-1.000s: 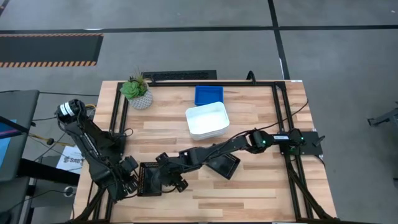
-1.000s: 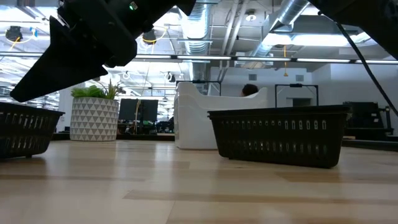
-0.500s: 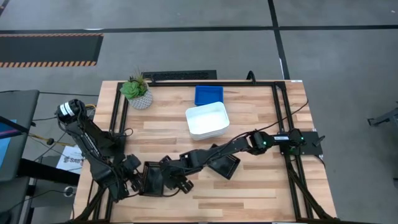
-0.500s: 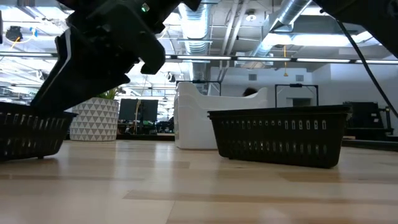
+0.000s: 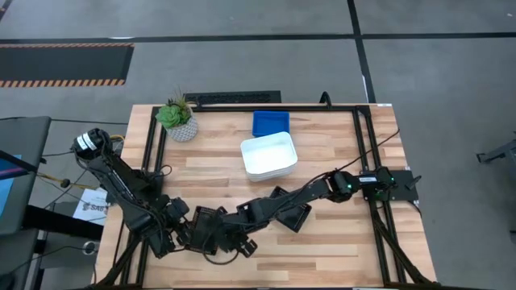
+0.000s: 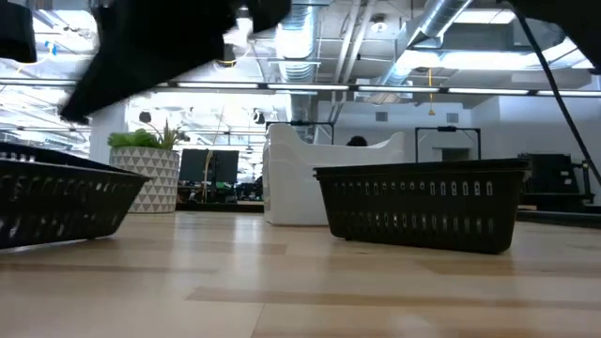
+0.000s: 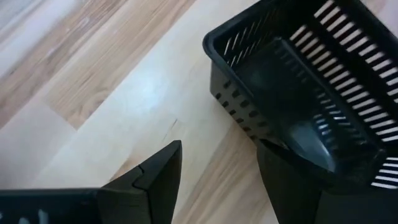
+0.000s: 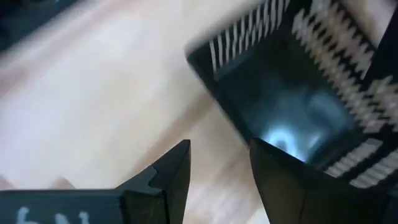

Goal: Stack baskets by color
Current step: Stack the left black bin on the black bins, then return to Home Position

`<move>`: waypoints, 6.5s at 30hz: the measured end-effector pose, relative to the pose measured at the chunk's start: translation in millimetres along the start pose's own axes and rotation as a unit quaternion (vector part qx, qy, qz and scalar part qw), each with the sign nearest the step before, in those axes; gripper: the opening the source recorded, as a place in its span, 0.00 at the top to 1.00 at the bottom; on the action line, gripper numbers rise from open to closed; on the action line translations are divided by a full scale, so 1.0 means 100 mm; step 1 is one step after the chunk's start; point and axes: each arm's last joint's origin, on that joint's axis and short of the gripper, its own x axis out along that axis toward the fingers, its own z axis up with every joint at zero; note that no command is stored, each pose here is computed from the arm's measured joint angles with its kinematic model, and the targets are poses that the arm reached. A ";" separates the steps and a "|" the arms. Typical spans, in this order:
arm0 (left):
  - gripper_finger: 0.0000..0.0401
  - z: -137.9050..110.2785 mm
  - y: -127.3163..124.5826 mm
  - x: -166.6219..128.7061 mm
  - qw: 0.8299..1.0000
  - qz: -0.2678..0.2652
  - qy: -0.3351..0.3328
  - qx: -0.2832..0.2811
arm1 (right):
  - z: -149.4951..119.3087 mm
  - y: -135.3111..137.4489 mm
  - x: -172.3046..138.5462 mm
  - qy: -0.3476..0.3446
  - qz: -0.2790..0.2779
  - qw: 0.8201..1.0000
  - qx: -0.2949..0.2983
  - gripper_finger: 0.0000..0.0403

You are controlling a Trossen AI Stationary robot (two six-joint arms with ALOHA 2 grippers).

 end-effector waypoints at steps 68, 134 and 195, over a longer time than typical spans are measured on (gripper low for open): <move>0.51 0.07 -0.03 0.02 0.999 -0.004 -0.024 0.023 | 0.17 0.22 -1.01 0.102 -0.139 0.969 0.177 0.99; 0.51 0.22 -0.11 0.07 0.997 -0.028 -0.068 0.018 | -0.85 1.12 -1.10 0.107 -0.247 0.772 0.576 0.95; 0.51 1.20 0.75 -1.83 0.855 -0.344 -0.327 0.208 | -0.64 1.11 -3.56 -0.200 -0.175 0.908 0.324 0.68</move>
